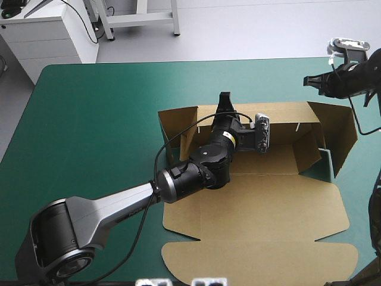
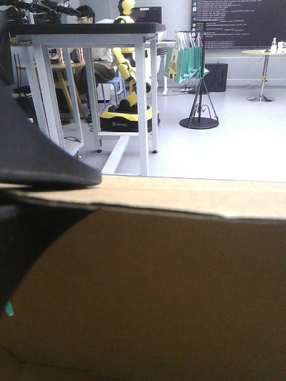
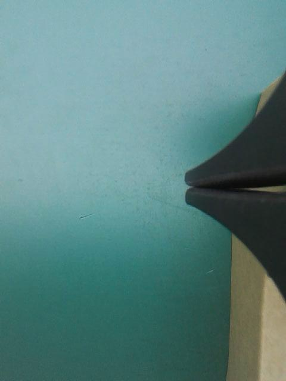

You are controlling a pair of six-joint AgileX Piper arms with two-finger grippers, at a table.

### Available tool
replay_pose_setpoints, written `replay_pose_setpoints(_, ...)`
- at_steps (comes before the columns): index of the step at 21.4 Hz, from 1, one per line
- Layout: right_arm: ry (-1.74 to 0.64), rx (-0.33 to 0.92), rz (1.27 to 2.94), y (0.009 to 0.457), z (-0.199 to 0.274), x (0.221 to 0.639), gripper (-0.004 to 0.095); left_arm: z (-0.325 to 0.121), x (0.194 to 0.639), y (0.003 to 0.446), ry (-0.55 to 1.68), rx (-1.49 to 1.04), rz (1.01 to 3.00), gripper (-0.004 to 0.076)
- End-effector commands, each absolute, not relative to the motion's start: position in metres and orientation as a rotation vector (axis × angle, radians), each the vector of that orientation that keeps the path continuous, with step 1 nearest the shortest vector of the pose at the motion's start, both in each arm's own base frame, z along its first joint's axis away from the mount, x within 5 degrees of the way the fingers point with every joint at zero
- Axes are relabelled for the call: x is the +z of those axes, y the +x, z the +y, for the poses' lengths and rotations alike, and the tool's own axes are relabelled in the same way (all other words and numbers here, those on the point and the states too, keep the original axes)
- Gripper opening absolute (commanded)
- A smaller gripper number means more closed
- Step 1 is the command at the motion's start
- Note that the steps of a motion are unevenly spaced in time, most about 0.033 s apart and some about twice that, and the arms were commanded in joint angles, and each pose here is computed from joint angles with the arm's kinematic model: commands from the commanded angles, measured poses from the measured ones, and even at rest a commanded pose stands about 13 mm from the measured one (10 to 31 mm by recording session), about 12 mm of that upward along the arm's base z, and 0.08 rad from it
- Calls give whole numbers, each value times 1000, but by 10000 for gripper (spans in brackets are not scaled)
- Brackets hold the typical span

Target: Fold the box

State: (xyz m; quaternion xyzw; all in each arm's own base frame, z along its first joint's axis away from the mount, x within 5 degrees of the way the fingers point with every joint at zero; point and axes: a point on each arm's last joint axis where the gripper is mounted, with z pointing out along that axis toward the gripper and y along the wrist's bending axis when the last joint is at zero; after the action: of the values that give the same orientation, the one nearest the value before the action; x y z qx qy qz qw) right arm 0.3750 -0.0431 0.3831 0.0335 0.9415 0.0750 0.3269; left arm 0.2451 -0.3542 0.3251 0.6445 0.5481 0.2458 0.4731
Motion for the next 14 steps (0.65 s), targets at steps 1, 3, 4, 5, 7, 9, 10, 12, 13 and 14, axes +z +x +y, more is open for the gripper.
replay_pose_setpoints(1,69,185,2381,374,-45,402,-20,-349,356,237,1495,566,1293,-8)
replay_pose_setpoints(3,60,141,2417,375,-48,396,-20,-349,356,237,1495,566,1293,-8)
replay_pose_setpoints(4,51,111,2447,373,-50,394,-19,-349,356,237,1489,561,1298,-8)
replay_pose_setpoints(5,44,87,2474,371,-51,392,-20,-349,356,237,1485,557,1302,-8)
replay_pose_setpoints(7,25,84,2528,367,-51,390,-20,-349,356,238,1485,558,1304,-8)
replay_pose_setpoints(9,-7,101,2581,362,-49,386,-20,-349,356,238,1484,563,1308,-8)
replay_pose_setpoints(10,-14,123,2582,360,-47,386,-20,-349,356,238,1480,560,1312,-8)
replay_pose_setpoints(12,-19,150,2563,353,-44,392,-20,-349,356,238,1474,554,1318,-8)
replay_pose_setpoints(13,-19,158,2557,349,-43,395,-20,-349,356,238,1466,547,1325,-8)
replay_pose_setpoints(14,-23,160,2558,345,-42,396,-20,-349,356,238,1459,541,1332,-8)
